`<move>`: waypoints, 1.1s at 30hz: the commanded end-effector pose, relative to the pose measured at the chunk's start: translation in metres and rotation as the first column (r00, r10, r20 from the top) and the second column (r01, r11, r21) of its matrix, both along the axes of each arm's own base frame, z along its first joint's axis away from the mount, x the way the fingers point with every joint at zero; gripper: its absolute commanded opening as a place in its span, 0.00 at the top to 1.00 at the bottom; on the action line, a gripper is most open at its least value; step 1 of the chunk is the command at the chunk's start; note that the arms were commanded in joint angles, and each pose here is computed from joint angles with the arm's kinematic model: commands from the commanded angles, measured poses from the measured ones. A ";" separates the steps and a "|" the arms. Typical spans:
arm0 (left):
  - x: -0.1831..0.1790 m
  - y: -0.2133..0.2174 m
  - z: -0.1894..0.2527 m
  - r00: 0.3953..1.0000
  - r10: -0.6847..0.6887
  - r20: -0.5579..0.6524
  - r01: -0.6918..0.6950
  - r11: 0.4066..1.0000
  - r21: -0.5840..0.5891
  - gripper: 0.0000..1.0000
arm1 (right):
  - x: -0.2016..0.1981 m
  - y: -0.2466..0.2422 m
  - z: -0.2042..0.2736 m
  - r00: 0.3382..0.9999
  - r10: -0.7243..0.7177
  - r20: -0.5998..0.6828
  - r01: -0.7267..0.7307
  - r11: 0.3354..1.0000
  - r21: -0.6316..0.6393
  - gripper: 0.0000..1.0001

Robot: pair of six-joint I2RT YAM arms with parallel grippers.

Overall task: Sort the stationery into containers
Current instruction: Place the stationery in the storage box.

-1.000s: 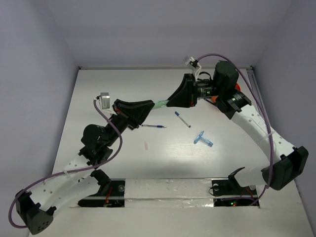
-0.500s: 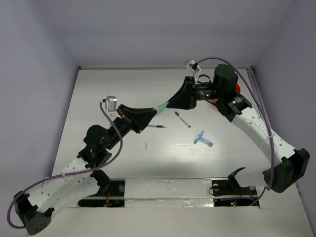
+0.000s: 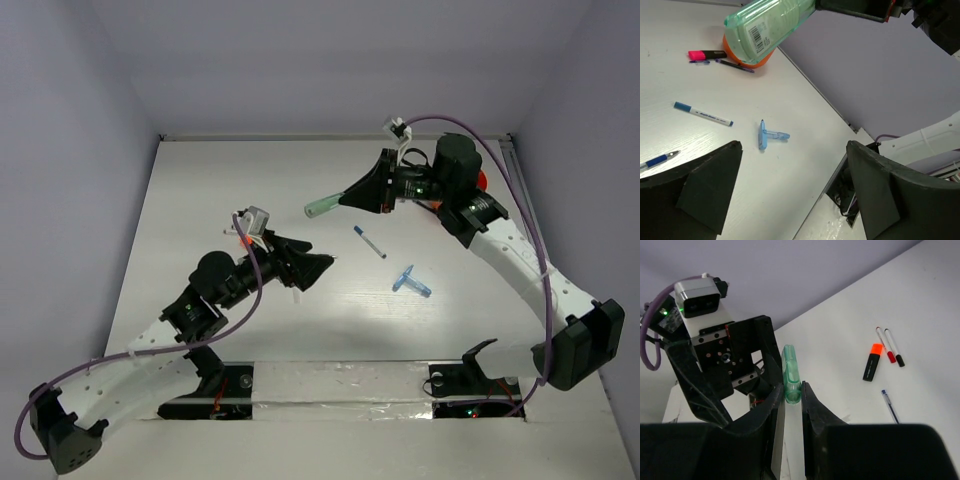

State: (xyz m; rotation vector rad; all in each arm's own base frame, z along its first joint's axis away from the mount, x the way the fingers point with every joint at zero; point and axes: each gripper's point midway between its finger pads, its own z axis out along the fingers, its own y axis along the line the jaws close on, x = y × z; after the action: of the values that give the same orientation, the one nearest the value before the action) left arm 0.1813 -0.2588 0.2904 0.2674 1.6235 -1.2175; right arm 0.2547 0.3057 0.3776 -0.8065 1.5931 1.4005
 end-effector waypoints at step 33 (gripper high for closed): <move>0.004 0.092 0.011 0.943 0.305 0.134 -0.329 0.916 0.230 0.01 | 0.157 -0.297 -0.135 0.147 -0.981 0.122 0.843 0.060 -0.534 1.00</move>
State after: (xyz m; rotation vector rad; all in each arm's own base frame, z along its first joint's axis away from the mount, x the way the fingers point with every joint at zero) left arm 0.1833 -0.1659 0.2961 0.1911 1.6800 -0.7557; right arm 0.4037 0.0329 0.2455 0.3037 2.0877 0.1773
